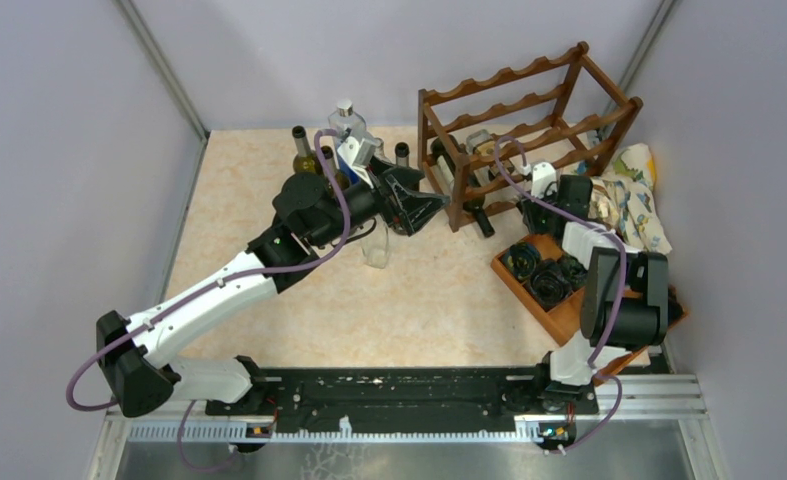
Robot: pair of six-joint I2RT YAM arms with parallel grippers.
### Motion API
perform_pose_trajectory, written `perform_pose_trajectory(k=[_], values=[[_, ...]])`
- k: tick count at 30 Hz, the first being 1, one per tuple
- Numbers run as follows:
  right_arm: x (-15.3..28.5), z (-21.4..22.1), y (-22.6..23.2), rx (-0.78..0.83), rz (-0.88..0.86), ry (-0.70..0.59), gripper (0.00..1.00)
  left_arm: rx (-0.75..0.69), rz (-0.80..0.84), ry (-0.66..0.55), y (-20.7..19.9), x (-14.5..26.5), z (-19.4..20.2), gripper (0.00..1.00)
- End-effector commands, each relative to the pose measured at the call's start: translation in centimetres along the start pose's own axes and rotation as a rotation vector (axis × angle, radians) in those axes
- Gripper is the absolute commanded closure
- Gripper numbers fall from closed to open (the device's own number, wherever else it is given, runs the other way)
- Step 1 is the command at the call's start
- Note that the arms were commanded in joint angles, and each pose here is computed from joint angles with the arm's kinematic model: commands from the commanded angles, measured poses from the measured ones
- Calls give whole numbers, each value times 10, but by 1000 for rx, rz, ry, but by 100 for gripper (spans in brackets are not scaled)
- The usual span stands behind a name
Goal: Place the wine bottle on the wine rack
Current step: Place the wine bottle in the wine rack.
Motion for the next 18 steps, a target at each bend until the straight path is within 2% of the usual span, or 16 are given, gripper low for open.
perform_pose_trajectory(k=[1,18], values=[[3,39,1,-58,2,214,100,2,17,-50,-3,3,-11,6],[-8,24,8,-53,-7,189,100,-10,36,-41,-3,-5,-9,6]])
Point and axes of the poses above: each gripper's point midway between its finger pads, its own x axis back along the fingers, its own y axis along the line the jaws close on, z = x × y, the point moved 10 cm from there along x, back along the fingers, and after that the axes turned 10 degrees about -x, right-handed, at the moved point
